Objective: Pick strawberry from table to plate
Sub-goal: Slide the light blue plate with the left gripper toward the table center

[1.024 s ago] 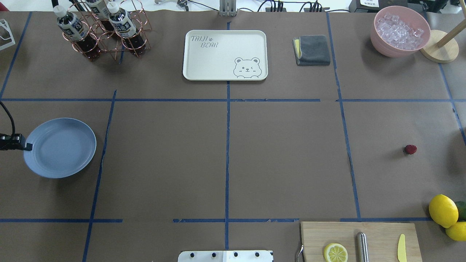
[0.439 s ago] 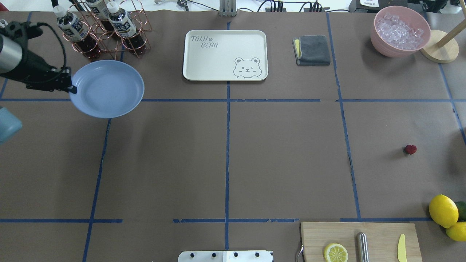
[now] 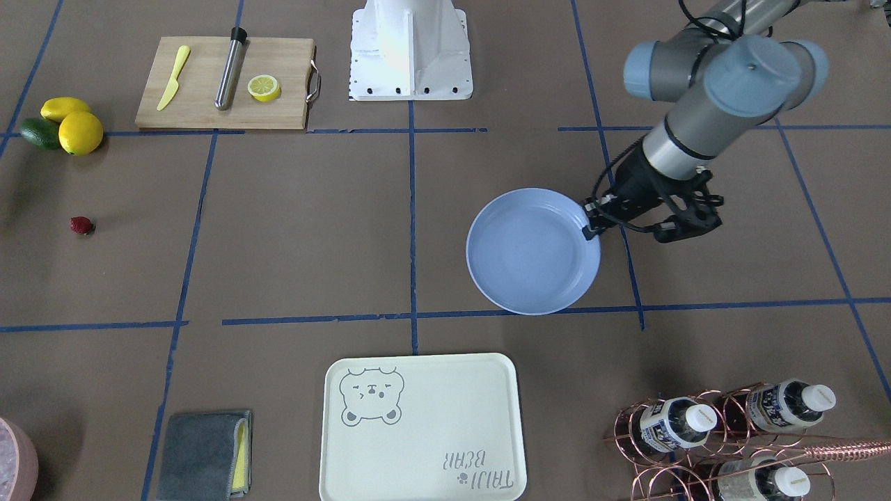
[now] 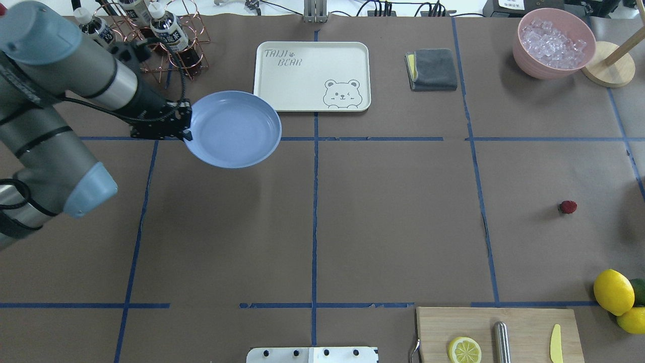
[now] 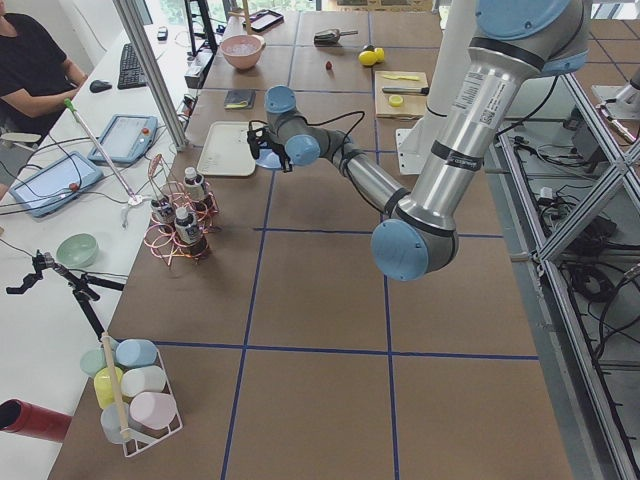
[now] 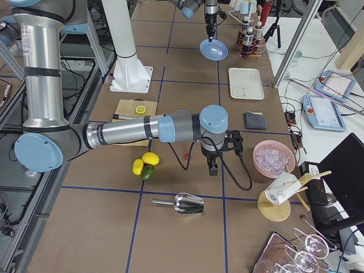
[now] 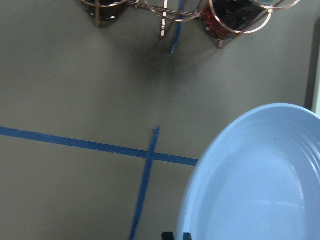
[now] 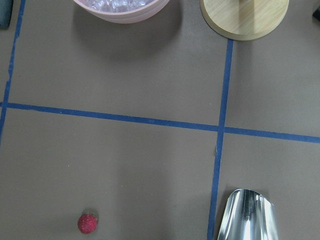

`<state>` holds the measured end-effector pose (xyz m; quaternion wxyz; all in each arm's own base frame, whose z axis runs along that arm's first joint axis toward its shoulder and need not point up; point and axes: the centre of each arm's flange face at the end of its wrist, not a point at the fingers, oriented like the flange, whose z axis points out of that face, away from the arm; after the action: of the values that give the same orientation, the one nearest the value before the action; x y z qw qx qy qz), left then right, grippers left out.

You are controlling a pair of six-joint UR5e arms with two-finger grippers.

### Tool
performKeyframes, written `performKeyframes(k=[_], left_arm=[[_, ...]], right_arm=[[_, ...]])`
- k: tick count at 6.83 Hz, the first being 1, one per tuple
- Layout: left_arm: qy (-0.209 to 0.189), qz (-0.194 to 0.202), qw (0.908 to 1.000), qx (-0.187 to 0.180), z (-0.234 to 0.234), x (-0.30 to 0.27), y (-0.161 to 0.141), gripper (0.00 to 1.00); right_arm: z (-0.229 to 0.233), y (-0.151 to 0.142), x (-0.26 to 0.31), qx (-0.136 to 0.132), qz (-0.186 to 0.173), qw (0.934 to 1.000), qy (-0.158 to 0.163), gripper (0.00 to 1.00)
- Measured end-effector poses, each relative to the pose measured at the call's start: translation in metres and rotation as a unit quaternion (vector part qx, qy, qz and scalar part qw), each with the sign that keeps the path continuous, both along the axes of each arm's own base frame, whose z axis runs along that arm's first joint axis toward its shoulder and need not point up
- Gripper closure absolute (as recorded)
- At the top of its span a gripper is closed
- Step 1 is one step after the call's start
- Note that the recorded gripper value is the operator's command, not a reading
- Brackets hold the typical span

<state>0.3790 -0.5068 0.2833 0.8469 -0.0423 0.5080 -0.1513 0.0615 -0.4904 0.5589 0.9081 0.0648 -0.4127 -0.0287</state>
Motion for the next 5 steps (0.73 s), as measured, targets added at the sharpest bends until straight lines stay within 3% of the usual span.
performKeyframes(k=[2,4,5], left_arm=[[0.044,-0.022,0.9982,-0.034,-0.018,0.081,0.055,1.00],[0.052,-0.024,0.9976,-0.038,-0.019,0.147,0.104,1.00],[0.055,-0.024,0.9977,-0.031,-0.014,0.169,0.117,0.56]], right_arm=[[-0.005,-0.002,-0.003,-0.004,0.005,1.0000,-0.002,0.00],[-0.008,-0.003,-0.009,-0.013,0.009,0.9999,-0.004,0.00],[-0.009,-0.003,-0.010,-0.014,0.009,0.9999,-0.004,0.00]])
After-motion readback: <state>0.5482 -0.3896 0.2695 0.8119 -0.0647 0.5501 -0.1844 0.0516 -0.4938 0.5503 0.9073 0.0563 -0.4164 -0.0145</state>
